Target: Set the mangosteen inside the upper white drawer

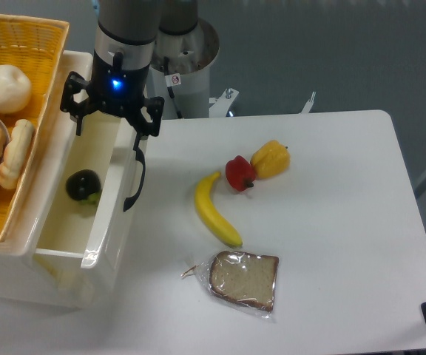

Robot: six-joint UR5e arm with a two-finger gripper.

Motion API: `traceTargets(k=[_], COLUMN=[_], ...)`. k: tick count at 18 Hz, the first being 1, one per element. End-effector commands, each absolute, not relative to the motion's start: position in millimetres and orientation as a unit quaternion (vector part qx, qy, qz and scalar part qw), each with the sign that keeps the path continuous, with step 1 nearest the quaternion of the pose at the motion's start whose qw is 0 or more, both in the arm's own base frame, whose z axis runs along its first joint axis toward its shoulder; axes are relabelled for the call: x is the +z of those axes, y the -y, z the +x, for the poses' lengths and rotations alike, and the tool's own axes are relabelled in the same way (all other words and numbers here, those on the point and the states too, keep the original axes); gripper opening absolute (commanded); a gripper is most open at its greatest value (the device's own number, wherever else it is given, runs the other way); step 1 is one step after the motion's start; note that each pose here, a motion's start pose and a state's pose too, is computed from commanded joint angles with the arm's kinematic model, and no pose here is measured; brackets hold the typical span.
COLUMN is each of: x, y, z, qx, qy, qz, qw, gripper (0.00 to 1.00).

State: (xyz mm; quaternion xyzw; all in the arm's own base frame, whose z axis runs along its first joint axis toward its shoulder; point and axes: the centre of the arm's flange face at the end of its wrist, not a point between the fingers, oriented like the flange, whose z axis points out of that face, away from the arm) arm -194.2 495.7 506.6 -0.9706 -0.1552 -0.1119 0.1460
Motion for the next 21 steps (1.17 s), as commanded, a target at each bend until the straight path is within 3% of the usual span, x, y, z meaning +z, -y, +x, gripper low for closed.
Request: traceTargets(k=[6,12,16,21], x=[490.6,482.0,446.2,415.7], y=[-493.8,-481.5,-487.5,-481.1], z=[-222.5,-266.9,-298.6,-338.1], qx=[-0.099,-0.012,0.050,0.059], qy=[0.172,0.124,0.039,0.035], qz=[-0.971,-0.987,-0.997,-0.998], qw=[0.133,0.103,0.038,0.005], gripper=[1.00,1.00,1.00,1.00])
